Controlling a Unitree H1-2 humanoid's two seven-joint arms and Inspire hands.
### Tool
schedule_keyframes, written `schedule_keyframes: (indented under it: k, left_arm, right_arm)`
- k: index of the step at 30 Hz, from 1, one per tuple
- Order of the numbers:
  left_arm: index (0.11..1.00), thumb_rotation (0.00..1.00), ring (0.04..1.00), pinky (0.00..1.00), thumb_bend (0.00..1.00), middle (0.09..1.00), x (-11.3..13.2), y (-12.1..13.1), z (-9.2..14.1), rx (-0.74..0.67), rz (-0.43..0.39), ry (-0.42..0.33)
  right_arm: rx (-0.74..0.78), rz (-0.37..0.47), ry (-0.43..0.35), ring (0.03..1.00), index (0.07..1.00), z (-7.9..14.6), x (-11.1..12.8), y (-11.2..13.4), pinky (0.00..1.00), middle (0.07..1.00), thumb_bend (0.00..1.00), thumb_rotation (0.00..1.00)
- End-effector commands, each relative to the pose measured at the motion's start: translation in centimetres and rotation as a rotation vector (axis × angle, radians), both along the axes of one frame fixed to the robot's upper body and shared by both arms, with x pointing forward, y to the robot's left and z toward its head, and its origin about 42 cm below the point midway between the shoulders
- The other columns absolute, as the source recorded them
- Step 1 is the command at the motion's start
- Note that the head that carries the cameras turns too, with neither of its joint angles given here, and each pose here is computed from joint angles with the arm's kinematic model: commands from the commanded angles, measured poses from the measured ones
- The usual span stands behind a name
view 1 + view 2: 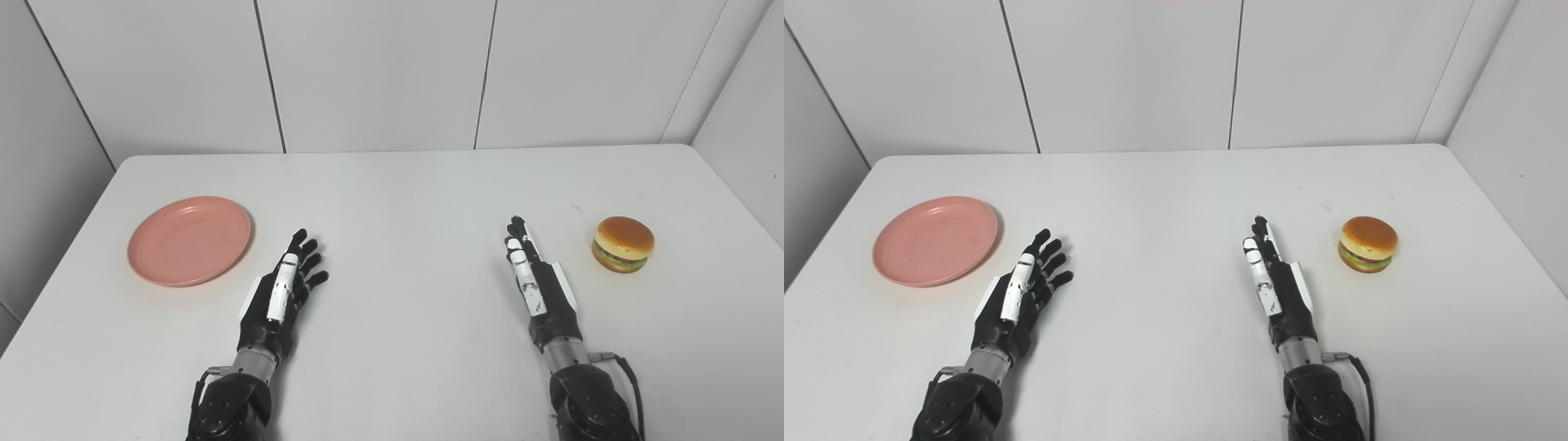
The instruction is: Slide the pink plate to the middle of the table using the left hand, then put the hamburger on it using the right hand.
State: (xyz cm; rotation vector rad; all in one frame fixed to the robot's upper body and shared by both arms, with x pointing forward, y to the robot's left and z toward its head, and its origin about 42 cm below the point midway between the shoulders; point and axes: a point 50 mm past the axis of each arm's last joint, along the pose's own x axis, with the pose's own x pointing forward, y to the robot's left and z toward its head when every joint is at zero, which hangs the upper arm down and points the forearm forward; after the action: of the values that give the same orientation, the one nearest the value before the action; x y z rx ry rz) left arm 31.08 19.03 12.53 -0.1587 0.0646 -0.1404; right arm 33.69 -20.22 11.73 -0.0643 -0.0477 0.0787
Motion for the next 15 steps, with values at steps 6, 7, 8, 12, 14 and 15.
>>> schedule_keyframes:
  k: [6,7,8,12,14,15]
  left_arm:
    - [0.951,1.0,0.95,0.97,0.35,0.957,0.9,-2.6,-0.9,-0.004,-0.016,-0.035]
    - [0.955,1.0,0.955,0.97,0.35,0.961,0.9,-2.9,-1.1,-0.004,-0.018,-0.034]
    - [0.958,1.0,0.957,0.98,0.34,0.964,1.0,-3.3,-1.5,-0.005,-0.019,-0.034]
    - [0.962,1.0,0.96,0.99,0.34,0.967,1.4,-4.5,-2.4,-0.007,-0.012,-0.037]
    - [0.963,1.0,0.962,0.99,0.34,0.968,1.5,-5.0,-2.7,-0.003,-0.011,-0.038]
    - [0.962,1.0,0.961,0.98,0.34,0.967,1.6,-5.2,-2.8,-0.001,-0.01,-0.038]
  right_arm:
    - [0.003,0.019,0.01,0.991,1.0,-2.3,-0.1,-2.1,1.0,0.993,0.23,1.0]
    - [0.002,0.023,0.008,0.991,1.0,-2.5,-0.1,-2.4,1.0,0.992,0.22,1.0]
    - [0.001,0.027,0.006,0.992,1.0,-2.9,0.0,-2.8,1.0,0.992,0.22,1.0]
    - [0.011,0.041,-0.006,0.992,1.0,-3.7,0.3,-3.8,1.0,0.995,0.19,1.0]
    - [0.013,0.044,-0.005,0.992,1.0,-3.9,0.4,-4.1,1.0,0.995,0.19,1.0]
    - [0.015,0.045,-0.004,0.996,1.0,-4.0,0.4,-4.3,1.0,0.998,0.19,1.0]
